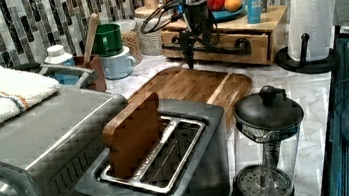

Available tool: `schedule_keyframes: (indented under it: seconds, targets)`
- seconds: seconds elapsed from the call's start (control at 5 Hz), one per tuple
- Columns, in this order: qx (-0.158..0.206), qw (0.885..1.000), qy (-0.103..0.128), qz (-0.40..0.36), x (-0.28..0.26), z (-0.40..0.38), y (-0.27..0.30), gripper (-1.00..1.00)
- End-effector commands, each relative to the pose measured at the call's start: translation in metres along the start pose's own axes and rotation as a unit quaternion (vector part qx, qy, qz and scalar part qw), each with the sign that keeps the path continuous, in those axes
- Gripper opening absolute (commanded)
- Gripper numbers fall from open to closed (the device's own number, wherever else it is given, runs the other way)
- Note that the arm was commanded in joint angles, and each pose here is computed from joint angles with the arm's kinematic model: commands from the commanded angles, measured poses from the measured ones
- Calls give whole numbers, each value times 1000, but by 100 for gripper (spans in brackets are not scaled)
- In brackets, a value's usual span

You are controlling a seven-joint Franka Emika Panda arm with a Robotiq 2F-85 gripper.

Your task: Open the drawer.

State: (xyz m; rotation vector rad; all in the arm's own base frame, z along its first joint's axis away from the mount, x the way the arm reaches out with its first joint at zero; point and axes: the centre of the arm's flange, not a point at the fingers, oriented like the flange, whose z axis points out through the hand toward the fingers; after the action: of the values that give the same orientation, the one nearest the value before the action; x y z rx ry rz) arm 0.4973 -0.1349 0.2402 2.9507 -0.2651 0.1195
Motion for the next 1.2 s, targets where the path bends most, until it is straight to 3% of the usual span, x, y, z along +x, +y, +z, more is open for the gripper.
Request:
schedule_keyframes:
  seconds: [0.2,0.8,1.2]
  targets:
    - [61,993,43,-96,-20,-56,-207,100]
    - [56,995,41,-74,-23,-69,-237,100]
    - [52,995,55,-65,-17,-69,-235,100]
